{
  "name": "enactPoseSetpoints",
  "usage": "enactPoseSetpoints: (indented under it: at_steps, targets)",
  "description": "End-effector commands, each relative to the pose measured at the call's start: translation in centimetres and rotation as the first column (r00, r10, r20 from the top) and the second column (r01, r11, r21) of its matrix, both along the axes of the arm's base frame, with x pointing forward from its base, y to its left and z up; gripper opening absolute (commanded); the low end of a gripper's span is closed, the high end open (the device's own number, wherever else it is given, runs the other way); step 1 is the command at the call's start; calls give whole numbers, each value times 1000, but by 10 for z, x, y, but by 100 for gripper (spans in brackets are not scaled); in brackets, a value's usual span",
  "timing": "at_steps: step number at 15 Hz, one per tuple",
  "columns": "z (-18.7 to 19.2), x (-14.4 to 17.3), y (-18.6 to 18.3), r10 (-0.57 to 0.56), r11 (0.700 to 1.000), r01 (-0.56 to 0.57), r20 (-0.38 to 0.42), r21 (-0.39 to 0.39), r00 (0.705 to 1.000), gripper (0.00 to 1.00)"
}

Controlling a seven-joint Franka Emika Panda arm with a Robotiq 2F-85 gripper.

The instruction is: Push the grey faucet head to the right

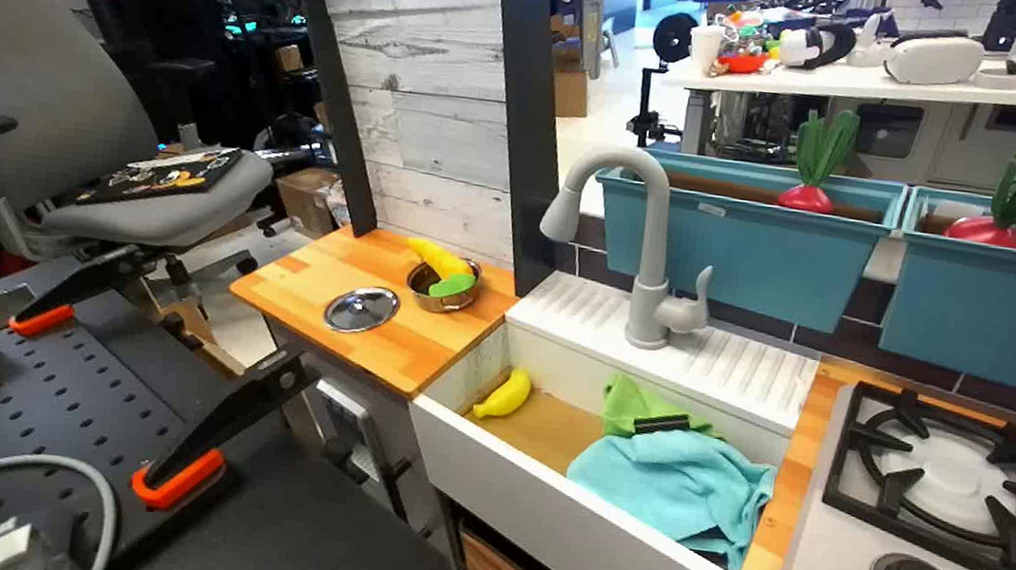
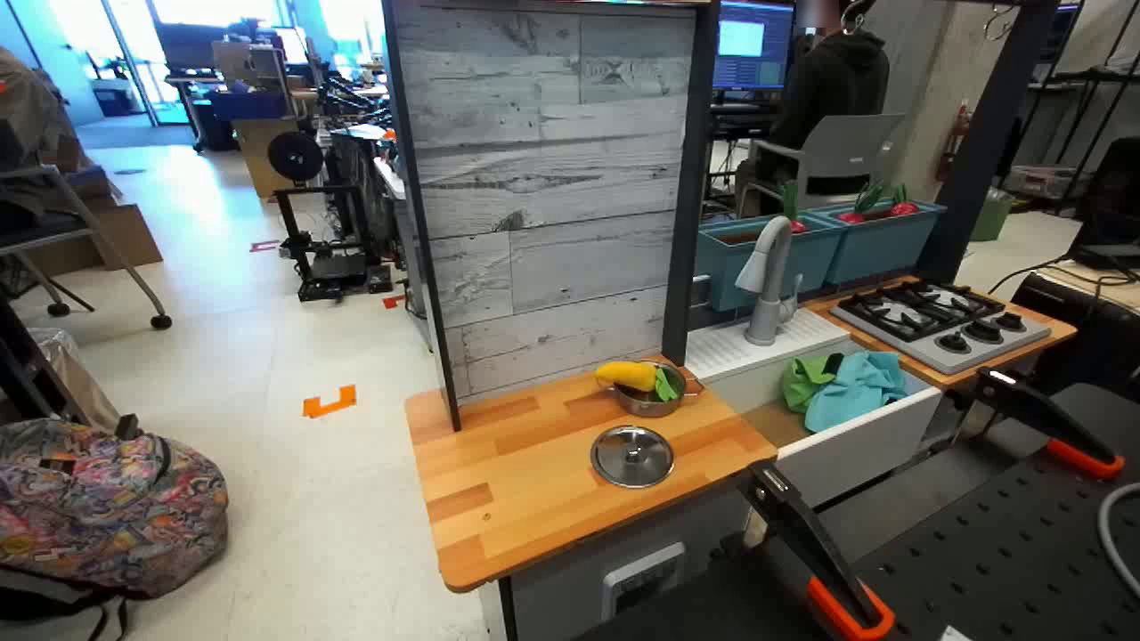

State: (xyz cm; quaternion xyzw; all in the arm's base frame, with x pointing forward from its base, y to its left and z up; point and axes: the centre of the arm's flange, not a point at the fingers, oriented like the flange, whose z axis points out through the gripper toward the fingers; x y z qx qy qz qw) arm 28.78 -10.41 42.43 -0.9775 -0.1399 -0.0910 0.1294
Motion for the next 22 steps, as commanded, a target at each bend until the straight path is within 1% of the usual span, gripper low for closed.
enactPoseSetpoints:
  at_steps: [1,11,15,17,19,22]
  targets:
    - [-2,-1,1,1,1000,-1,-5,1,1000,100]
    - [-5,-1,2,3,1000,-3,-12,2,1000,100]
    - [2,30,-14,-54,998,54,20,26,998,100]
    - [2,52,-22,-97,994,95,36,44,995,100]
    - [-4,70,-28,-143,989,140,49,50,989,100]
    - [-20,102,-34,-227,973,224,75,49,971,100]
